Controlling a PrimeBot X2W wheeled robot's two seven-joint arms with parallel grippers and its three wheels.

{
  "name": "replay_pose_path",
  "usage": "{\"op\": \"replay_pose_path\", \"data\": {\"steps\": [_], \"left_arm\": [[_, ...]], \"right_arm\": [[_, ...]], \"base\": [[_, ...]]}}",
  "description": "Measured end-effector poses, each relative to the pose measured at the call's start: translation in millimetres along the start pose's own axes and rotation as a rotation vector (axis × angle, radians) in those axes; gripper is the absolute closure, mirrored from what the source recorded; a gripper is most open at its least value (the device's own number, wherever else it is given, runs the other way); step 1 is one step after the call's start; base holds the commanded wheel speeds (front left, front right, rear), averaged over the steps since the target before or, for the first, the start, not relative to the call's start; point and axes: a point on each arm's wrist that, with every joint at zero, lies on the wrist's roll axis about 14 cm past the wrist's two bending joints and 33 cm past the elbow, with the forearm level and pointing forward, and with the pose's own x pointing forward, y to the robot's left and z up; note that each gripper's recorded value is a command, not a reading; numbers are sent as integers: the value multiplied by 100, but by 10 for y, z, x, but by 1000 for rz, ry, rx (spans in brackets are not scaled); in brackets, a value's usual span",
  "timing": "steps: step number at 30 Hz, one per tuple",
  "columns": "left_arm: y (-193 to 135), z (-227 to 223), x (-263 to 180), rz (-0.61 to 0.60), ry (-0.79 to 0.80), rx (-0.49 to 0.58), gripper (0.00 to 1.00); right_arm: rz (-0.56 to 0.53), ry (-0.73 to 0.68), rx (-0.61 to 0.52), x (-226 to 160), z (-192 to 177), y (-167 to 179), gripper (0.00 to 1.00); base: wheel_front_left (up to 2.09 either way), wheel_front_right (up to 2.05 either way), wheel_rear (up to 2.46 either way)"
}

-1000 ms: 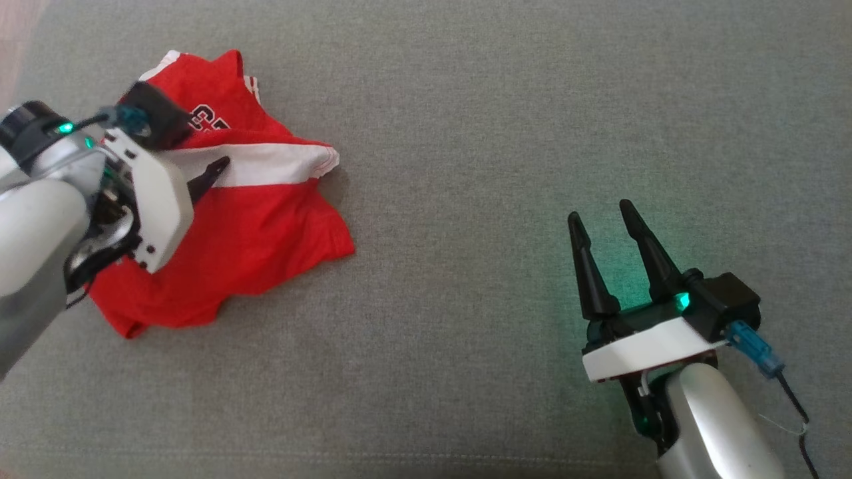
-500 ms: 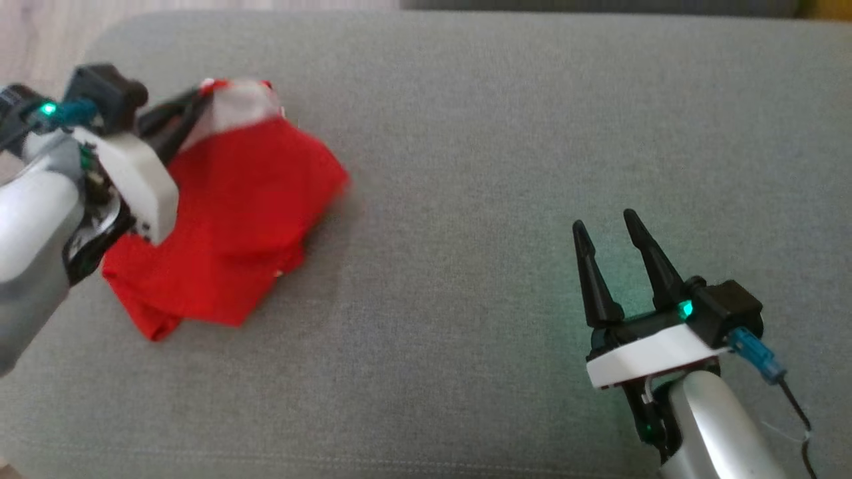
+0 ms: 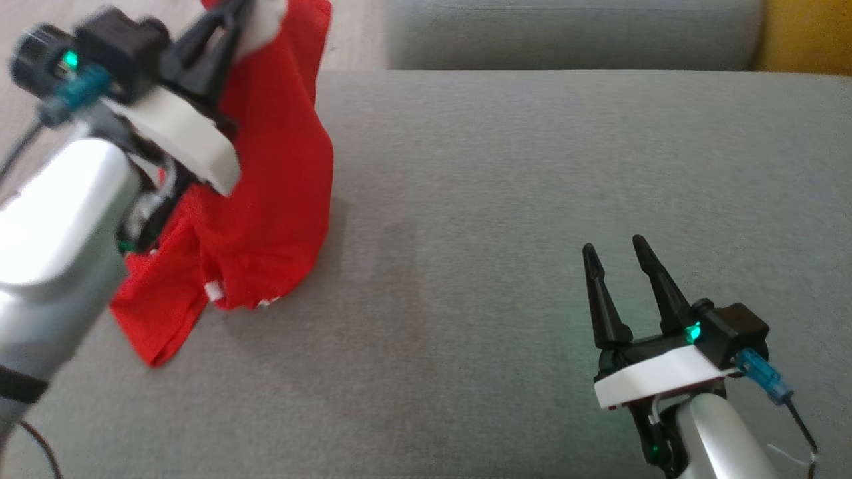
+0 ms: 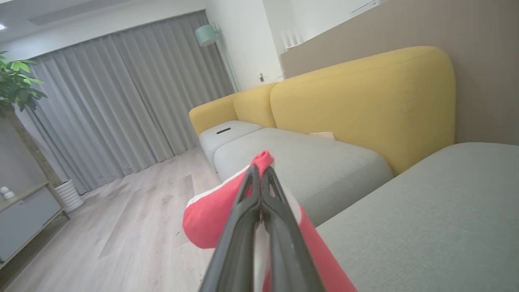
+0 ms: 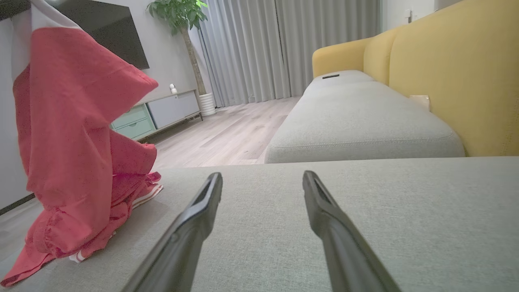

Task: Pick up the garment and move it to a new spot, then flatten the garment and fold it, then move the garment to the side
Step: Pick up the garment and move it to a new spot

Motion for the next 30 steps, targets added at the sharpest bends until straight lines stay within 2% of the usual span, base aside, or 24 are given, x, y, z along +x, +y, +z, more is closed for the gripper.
{"op": "replay_pose_path", "data": {"steps": [4,13,21,25,30], "left_arm": [[-324,61,138,-60,-45,-30,100],[-956,506,718,-174,-213,-61,100],[-1507,836,1168,-263,-336,2,100],[-2034,864,1184,-377,-359,-27,100],[-2873,659,896,-554,-301,-132,100]], "right_arm": [[-43,-22,0,-93,77,-120,0],[-163,-64,9,-370,217,-443,0],[-281,-96,4,-639,330,-743,0],[-330,-111,-3,-756,383,-861,0],[-373,-127,-12,-850,441,-974,0]], "base": [[0,0,0],[0,0,0],[0,0,0],[0,0,0],[0,0,0]]}}
